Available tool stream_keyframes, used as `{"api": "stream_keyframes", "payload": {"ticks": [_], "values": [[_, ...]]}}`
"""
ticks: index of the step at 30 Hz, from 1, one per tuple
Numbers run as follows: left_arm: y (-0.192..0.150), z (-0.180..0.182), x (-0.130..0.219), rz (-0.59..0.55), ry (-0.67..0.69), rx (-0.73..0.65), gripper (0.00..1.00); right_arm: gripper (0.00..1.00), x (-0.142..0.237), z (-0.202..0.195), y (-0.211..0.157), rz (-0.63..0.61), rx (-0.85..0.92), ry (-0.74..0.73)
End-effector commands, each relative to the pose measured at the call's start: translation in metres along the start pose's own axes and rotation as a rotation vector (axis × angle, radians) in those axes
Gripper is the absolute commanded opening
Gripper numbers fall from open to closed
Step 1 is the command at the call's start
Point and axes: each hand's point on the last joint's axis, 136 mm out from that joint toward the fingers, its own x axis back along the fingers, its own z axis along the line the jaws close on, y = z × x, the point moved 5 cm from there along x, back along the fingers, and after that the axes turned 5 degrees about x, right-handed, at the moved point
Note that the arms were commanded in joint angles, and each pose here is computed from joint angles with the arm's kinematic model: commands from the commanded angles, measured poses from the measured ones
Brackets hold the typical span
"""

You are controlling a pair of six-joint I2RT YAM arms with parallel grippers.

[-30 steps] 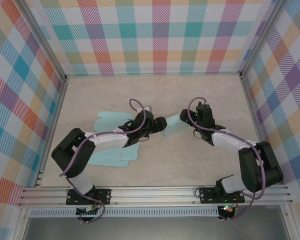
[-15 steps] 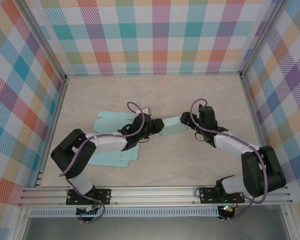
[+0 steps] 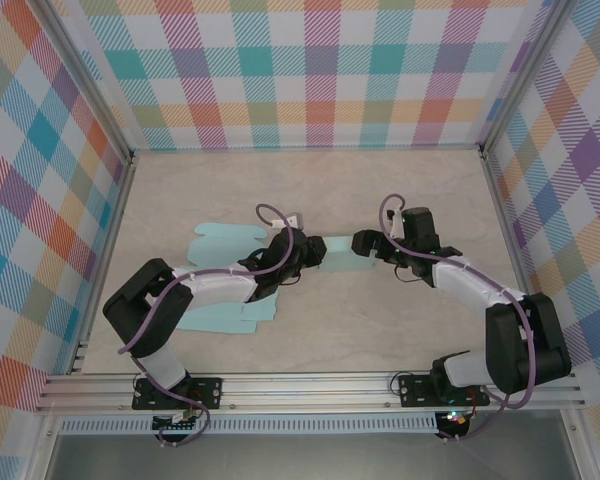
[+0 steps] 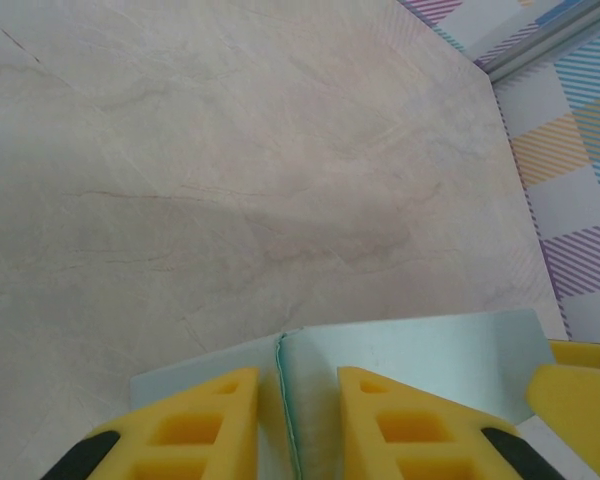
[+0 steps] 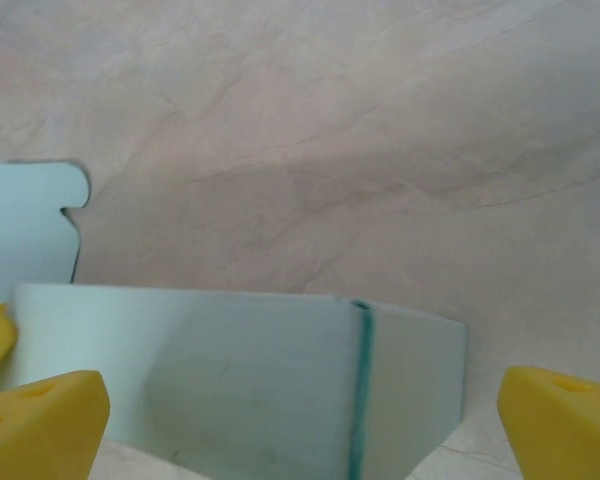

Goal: Fold the paper box

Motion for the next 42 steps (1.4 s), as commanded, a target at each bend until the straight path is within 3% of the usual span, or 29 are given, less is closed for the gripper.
{"api": "stream_keyframes", "payload": {"ticks": [1, 5, 8, 15, 21, 24, 29, 38, 42], "values": [[-0.044, 0.073, -0.001, 0.154, 0.310, -0.099, 0.24, 1.00, 0.002, 0.011, -0.001, 0.052, 0.064, 0.056], [-0.044, 0.073, -0.002, 0.148, 0.318, -0.099, 0.23, 1.00, -0.002, 0.001, -0.007, 0.087, 0.053, -0.008], [-0.043, 0.076, 0.000, 0.141, 0.333, -0.099, 0.23, 0.94, -0.004, -0.012, -0.012, 0.102, 0.034, -0.086], [-0.042, 0.081, 0.003, 0.124, 0.367, -0.108, 0.22, 0.57, -0.001, -0.023, -0.011, 0.057, -0.032, -0.058], [-0.042, 0.083, 0.001, 0.121, 0.377, -0.109, 0.22, 0.54, 0.002, -0.029, -0.009, 0.022, -0.106, 0.028], [-0.043, 0.083, 0.000, 0.128, 0.375, -0.111, 0.22, 0.66, 0.004, -0.030, -0.002, 0.005, -0.140, 0.092], [-0.044, 0.081, -0.001, 0.137, 0.369, -0.113, 0.22, 0.67, 0.013, -0.023, 0.018, -0.041, -0.123, 0.152], [-0.042, 0.081, -0.001, 0.129, 0.368, -0.109, 0.22, 0.59, 0.003, -0.029, 0.019, -0.011, -0.149, 0.154], [-0.042, 0.082, 0.000, 0.127, 0.370, -0.111, 0.22, 0.39, -0.007, -0.041, 0.006, 0.024, -0.199, 0.133]]}}
